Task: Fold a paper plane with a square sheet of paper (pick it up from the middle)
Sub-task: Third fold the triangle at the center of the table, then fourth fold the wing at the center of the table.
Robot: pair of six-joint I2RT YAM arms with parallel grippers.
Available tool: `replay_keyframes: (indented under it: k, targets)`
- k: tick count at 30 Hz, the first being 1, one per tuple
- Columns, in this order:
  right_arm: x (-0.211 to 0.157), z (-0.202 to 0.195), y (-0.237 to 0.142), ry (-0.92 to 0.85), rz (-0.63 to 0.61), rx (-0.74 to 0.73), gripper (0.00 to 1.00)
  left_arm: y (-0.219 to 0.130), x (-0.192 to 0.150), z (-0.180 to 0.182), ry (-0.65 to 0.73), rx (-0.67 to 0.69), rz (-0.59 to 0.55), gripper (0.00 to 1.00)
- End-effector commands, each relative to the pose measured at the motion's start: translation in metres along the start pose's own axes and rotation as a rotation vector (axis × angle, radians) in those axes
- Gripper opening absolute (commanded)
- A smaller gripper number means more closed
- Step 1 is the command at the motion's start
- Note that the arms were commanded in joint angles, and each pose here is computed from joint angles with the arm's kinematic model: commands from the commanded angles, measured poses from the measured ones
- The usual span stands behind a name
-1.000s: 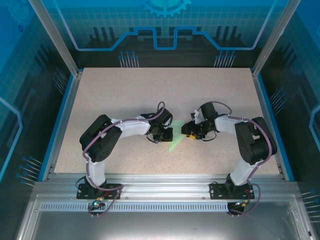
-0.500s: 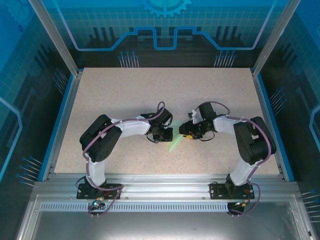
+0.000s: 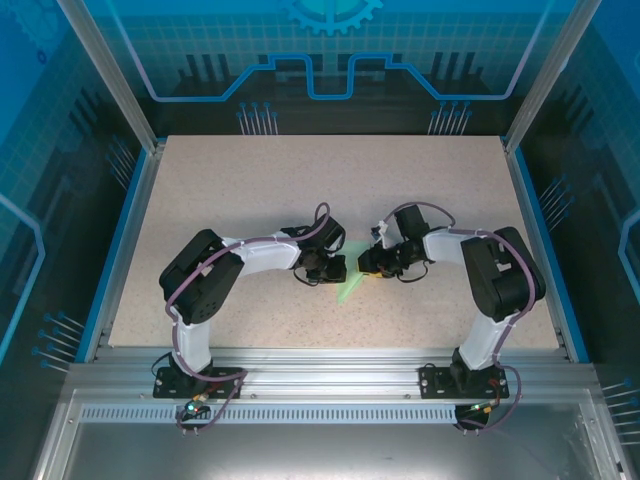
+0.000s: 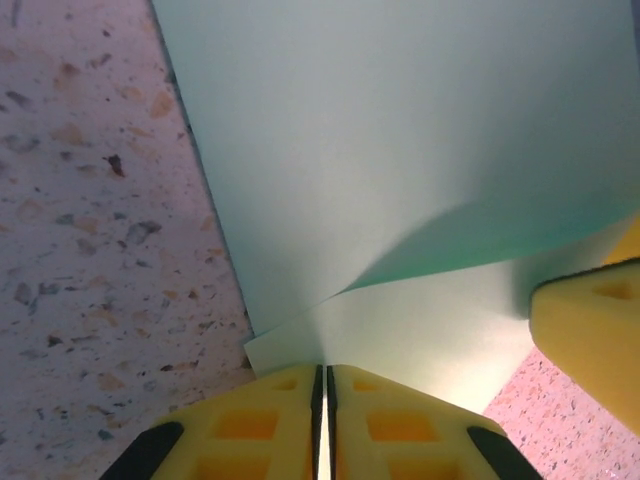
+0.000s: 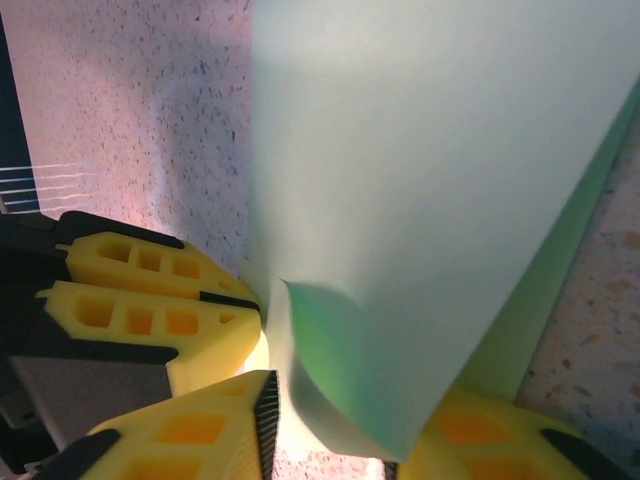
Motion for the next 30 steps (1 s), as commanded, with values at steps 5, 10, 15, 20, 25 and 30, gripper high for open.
replay_keyframes:
  k: [5,10,15,20,25,30]
  targets:
    - [-0.004,0.005,0.005,-0.014,0.044,0.018,0.17,-0.026,0.005,-0.009,-0.01,-0.041,-0.07,0.25]
    - [-0.003,0.008,0.002,0.018,0.026,-0.002,0.11,-0.049,0.0,-0.017,0.016,-0.077,-0.133,0.38]
    - [-0.004,0.014,0.0,0.051,0.013,-0.019,0.08,-0.056,-0.023,-0.026,0.109,-0.006,-0.151,0.44]
    - [0.002,0.026,-0.005,0.059,-0.001,-0.037,0.07,-0.05,-0.042,-0.033,0.186,0.104,-0.163,0.47]
    - [0.001,0.032,-0.007,0.068,0.013,-0.037,0.08,-0.038,-0.047,-0.04,0.234,0.173,-0.187,0.53]
    - [0.001,0.034,-0.007,0.073,0.018,-0.032,0.09,-0.027,-0.043,-0.044,0.275,0.264,-0.214,0.55]
Point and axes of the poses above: each hand's point on the last joint's axis, 136 mm out from that joint toward the fingers, its own y axis out along the fingers, its own z axis along the line the jaws close on, x = y × z, the point moved 5 cm from there along -y, back along the fingers, and after that the axes turned 4 degrees about y, right-handed, at the moved point
